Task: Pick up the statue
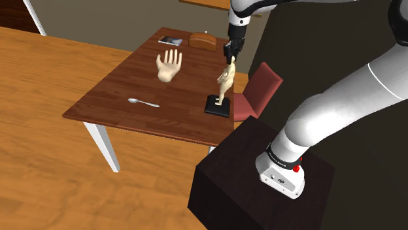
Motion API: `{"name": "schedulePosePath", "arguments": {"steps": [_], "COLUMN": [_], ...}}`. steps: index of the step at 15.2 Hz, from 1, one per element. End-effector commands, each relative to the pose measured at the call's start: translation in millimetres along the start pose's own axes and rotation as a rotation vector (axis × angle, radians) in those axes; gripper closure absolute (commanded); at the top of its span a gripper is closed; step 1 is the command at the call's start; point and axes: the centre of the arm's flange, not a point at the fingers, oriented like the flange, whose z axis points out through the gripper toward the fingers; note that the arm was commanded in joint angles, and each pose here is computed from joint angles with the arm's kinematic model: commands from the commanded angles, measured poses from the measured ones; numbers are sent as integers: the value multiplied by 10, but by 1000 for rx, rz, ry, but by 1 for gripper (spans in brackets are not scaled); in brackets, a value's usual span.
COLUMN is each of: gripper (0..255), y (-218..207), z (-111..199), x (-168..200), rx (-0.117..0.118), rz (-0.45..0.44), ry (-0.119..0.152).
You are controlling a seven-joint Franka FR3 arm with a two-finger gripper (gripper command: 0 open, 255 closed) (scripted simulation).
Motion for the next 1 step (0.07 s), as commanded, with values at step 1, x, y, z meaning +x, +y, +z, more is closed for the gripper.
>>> {"name": "schedulePosePath", "arguments": {"steps": [1], "gripper": [255], "y": [2], "z": [-40], "x": [-1], "rx": [0], "rz": [0], "ry": [1]}}
